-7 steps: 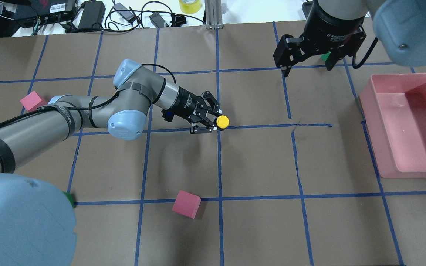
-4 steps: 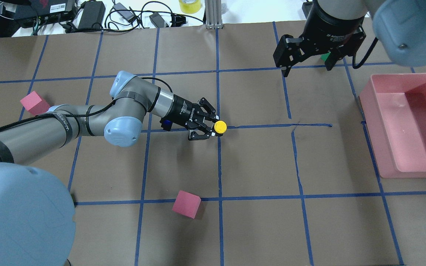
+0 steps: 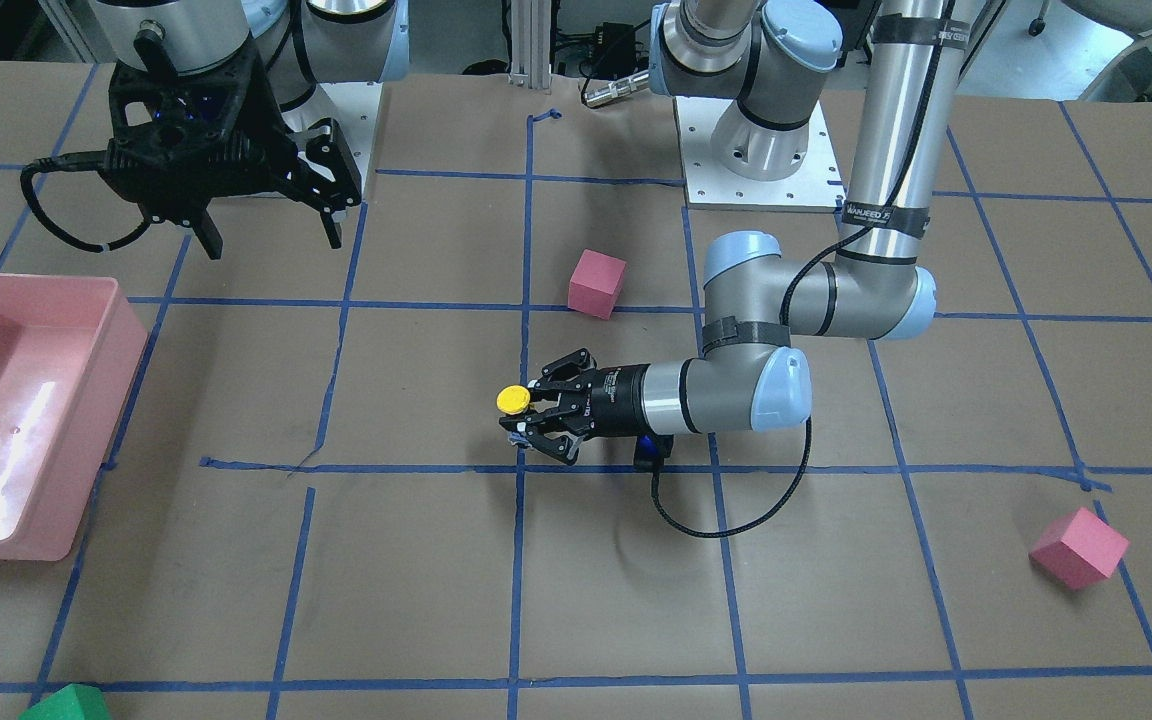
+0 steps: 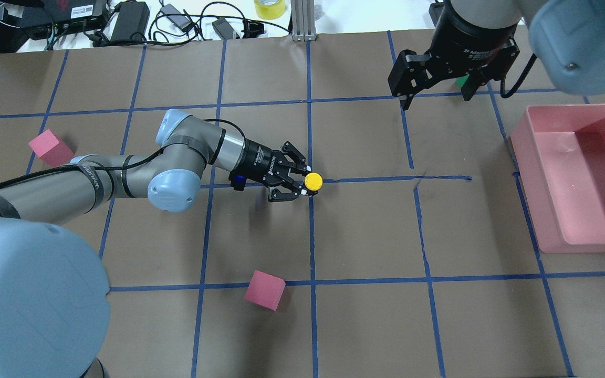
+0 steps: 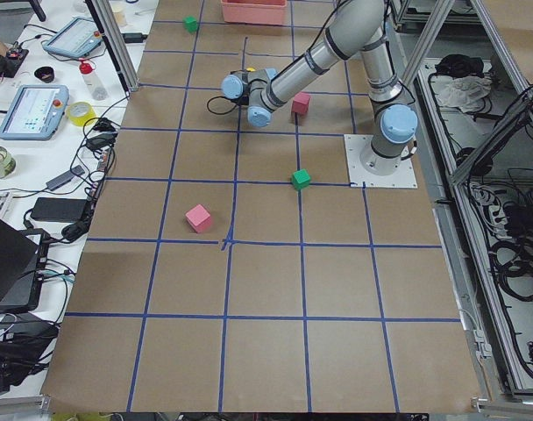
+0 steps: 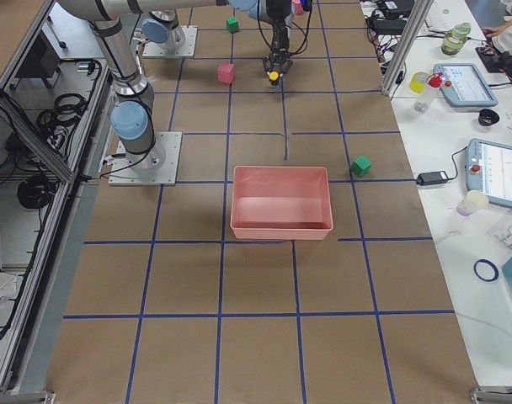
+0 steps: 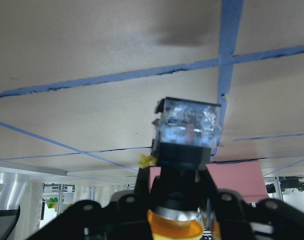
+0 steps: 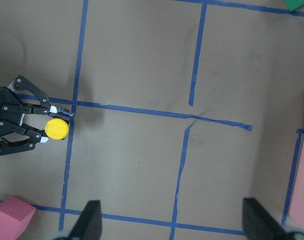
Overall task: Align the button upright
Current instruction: 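Lower the switch with the left gripper to stand on the table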
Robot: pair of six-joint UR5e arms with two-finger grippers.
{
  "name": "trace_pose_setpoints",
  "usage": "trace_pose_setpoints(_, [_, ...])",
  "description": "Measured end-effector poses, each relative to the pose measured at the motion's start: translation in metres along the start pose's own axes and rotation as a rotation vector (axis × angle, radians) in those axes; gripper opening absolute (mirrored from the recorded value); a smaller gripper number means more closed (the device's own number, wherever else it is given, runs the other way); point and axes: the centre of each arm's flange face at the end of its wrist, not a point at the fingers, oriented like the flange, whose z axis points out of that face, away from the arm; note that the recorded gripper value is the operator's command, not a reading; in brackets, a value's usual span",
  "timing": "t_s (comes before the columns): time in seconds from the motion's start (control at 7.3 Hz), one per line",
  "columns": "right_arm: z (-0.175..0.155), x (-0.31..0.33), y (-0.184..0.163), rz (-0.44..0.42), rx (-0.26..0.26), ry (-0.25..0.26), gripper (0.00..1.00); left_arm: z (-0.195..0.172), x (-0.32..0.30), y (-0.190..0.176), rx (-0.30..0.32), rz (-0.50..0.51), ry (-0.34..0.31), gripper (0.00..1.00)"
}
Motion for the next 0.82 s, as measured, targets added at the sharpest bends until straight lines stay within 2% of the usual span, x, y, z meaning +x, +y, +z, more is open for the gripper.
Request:
trace_pose_setpoints(0.14, [-0.0001,-0.0001,0.0000,0.000,0.000,-0.001,1.00,0.0015,-0.0015,-0.0027,-0.006,-0.017,-0.010,0.10])
trace_pose_setpoints(0.27, [0.0001,-0.0001,-0.0001,0.000,0.000,-0.001,1.00,0.0025,-0.0025,-0.0044,-0.008,-0.023,-0.017,0.11])
trace_pose_setpoints(0.41, [0.0003,-0.0001,-0.0002,0.001,0.000,-0.001,1.00,0.0035,-0.0038,-0.0061,-0.008,-0.030,-0.025,0.32])
trace_pose_setpoints(0.55, [0.0004,-0.0001,-0.0002,0.002,-0.001,-0.002,1.00,0.0047,-0.0051,-0.0079,-0.010,-0.044,-0.033,0.72])
trace_pose_setpoints(0.68, [0.0004,-0.0002,-0.0002,0.002,-0.001,-0.002,1.00,0.0059,-0.0062,-0.0099,-0.009,-0.055,-0.040,0.83])
trace_pose_setpoints(0.82, [0.0004,-0.0002,-0.0003,0.002,-0.001,-0.003,1.00,0.0067,-0.0071,-0.0114,-0.007,-0.065,-0.046,1.00])
